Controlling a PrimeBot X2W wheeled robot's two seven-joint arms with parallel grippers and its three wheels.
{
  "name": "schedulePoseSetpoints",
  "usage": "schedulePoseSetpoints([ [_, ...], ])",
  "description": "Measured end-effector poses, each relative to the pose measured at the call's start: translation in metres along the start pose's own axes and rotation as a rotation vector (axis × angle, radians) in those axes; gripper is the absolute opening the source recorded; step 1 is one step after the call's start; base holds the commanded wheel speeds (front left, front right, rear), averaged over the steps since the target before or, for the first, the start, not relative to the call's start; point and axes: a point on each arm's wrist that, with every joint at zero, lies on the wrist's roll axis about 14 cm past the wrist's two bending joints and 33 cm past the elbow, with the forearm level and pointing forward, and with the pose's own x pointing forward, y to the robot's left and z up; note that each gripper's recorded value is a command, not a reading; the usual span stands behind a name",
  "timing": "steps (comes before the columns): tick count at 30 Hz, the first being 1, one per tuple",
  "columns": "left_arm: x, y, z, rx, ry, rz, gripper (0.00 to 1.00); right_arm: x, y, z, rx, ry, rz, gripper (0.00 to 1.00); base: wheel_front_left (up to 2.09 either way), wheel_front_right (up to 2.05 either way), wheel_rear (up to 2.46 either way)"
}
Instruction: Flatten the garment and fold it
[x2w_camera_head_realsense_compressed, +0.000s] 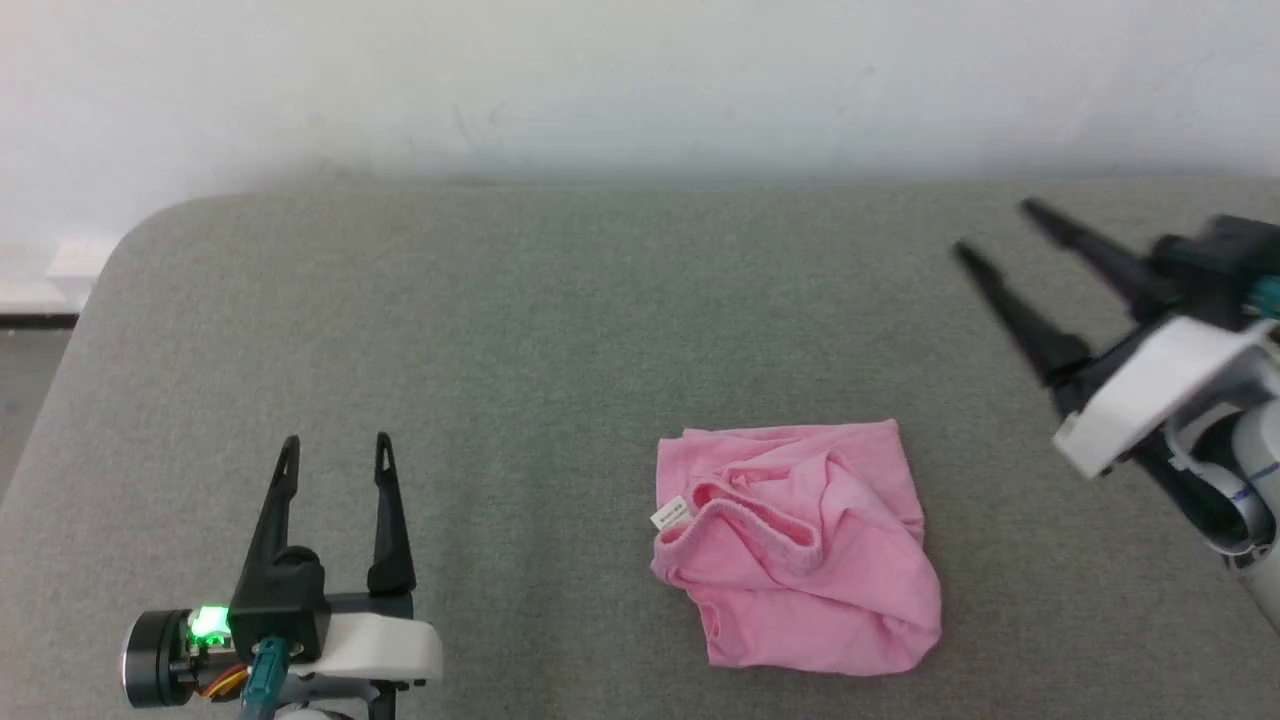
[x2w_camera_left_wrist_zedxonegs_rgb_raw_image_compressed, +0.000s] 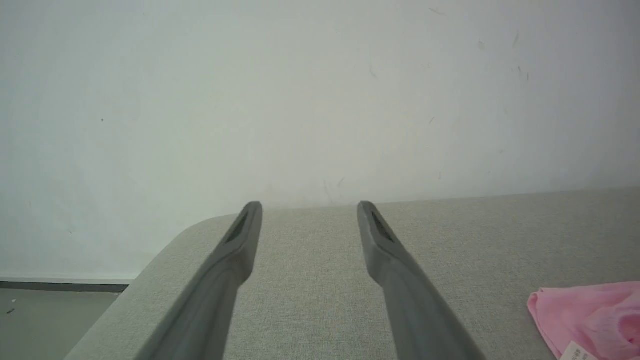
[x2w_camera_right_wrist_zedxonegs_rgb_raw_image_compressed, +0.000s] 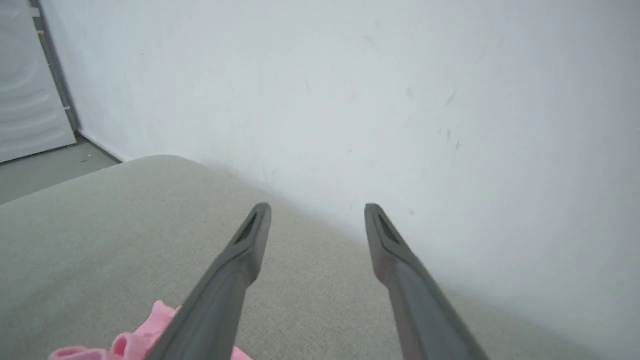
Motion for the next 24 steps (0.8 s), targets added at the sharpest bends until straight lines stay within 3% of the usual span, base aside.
schedulePoseSetpoints([
  [5,0.001,-0.003,0.01,-0.011,-0.029,-0.013,1.0,-0.037,-0.051,0.023,-0.086,-0.229,-0.264,1.0,0.0,0.0,0.0],
  [10,-0.002,0.0,0.014,-0.013,-0.04,-0.007,1.0,-0.063,-0.044,0.014,-0.024,-0.309,-0.402,1.0,0.0,0.0,0.0],
  [15,-0.008,0.007,0.01,-0.019,-0.026,0.007,1.0,-0.078,-0.018,0.016,0.031,-0.379,-0.454,1.0,0.0,0.0,0.0],
  [24,-0.016,0.014,0.01,-0.018,-0.022,0.013,1.0,-0.098,0.017,-0.033,0.129,-0.263,-0.479,1.0,0.0,0.0,0.0],
])
